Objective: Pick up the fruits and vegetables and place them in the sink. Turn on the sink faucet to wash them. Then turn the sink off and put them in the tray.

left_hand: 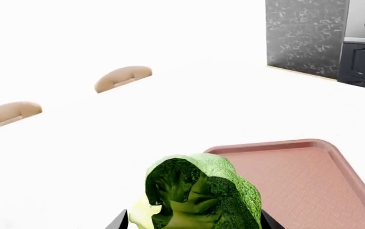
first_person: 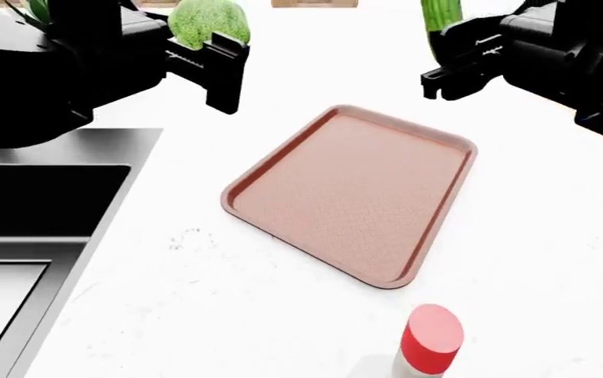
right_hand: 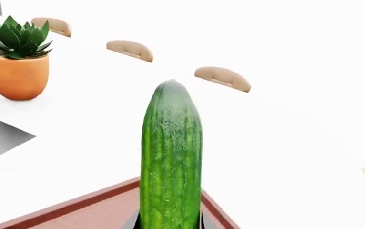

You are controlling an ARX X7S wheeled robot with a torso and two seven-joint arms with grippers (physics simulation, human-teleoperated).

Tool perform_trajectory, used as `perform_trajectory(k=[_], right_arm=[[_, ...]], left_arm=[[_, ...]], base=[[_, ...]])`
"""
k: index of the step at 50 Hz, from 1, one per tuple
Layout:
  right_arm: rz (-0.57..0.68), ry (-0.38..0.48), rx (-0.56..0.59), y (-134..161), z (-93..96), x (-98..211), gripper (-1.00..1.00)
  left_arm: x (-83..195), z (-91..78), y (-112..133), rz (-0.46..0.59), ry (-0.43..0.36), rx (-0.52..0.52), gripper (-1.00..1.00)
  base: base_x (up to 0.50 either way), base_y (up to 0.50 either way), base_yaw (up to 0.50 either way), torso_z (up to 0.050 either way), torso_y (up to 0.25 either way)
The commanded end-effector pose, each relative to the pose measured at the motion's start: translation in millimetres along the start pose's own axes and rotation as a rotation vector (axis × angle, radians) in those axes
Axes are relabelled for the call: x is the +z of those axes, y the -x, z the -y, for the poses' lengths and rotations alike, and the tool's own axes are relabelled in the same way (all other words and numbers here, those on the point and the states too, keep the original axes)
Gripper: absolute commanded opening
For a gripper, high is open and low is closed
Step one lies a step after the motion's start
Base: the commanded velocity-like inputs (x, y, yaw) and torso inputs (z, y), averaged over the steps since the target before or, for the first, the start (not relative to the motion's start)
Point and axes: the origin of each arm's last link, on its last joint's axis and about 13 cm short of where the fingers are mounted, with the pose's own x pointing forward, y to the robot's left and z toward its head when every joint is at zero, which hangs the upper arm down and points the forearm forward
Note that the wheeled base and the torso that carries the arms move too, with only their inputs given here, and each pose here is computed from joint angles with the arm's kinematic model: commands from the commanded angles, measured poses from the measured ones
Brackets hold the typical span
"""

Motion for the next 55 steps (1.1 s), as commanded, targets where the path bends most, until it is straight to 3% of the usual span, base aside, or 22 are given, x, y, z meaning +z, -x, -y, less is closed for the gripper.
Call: perform_trajectory(k=[1,7,11,15,20,27,28,30,35,39,42,44,55], right_arm=[[-0.155,-0.004,0.097,-42,5.5,-9,-1.0],[-0.355,-0.029,0.127,-101,24.9,-23,-1.0],[-0.478,-0.029,0.13,-123,29.5,-42,-1.0],[-0.595,0.001,0.148,-126,25.5,-61,-1.0],[-0.717,0.101,0.081,-125,26.6,-79,-1.0],[-0.754,0.145,0.059,-126,24.9,-85,-1.0],[-0.752,0.143,0.061,-126,24.8,-85,1.0],[-0.746,0.137,0.066,-126,25.0,-84,1.0],[-0.69,0.122,0.092,-128,25.3,-78,1.0],[-0.372,0.035,0.069,-122,37.3,-20,1.0],[-0.155,-0.014,-0.006,-100,54.9,29,1.0],[-0.101,-0.059,-0.043,-75,61.9,39,1.0],[0.067,-0.013,-0.237,3,68.3,62,1.0]], left_arm=[[0,0.9,2,0.005,0.016,0.01,-1.0],[6,1.0,-1,0.004,0.007,0.015,-1.0],[8,-0.3,-2,-0.001,0.002,0.018,-1.0],[8,-1.6,-3,-0.001,-0.001,0.021,-1.0],[5,-2.0,-1,-0.002,0.003,0.022,-1.0],[2,-2.3,0,-0.003,0.007,0.023,-1.0],[2,-2.3,0,-0.004,0.007,0.023,-1.0],[2,-2.1,0,-0.004,0.008,0.021,-1.0],[2,-1.1,0,-0.004,0.006,0.017,-1.0],[2,0.2,-4,-0.01,0.002,0.009,-1.0],[1,7.1,-15,-0.036,-0.022,-0.032,-1.0],[0,13.0,-29,-0.066,-0.044,-0.068,-1.0],[-3,49.9,-123,-0.272,-0.121,-0.328,-1.0]], base=[[0.0,0.0,0.0,0.0,0.0],[0.0,0.0,0.0,0.0,0.0],[0.0,0.0,0.0,0.0,0.0],[0.0,0.0,0.0,0.0,0.002],[0.0,0.0,0.0,0.0,0.0],[0.0,0.0,0.0,0.0,0.0],[0.0,0.0,0.0,0.0,0.0],[0.0,0.0,0.0,0.0,0.0],[0.0,0.0,0.0,0.0,0.002],[0.0,0.0,0.0,0.0,0.0],[0.0,0.0,0.0,0.0,0.0],[0.0,0.0,0.0,0.0,0.0],[0.0,0.0,0.0,0.0,0.0]])
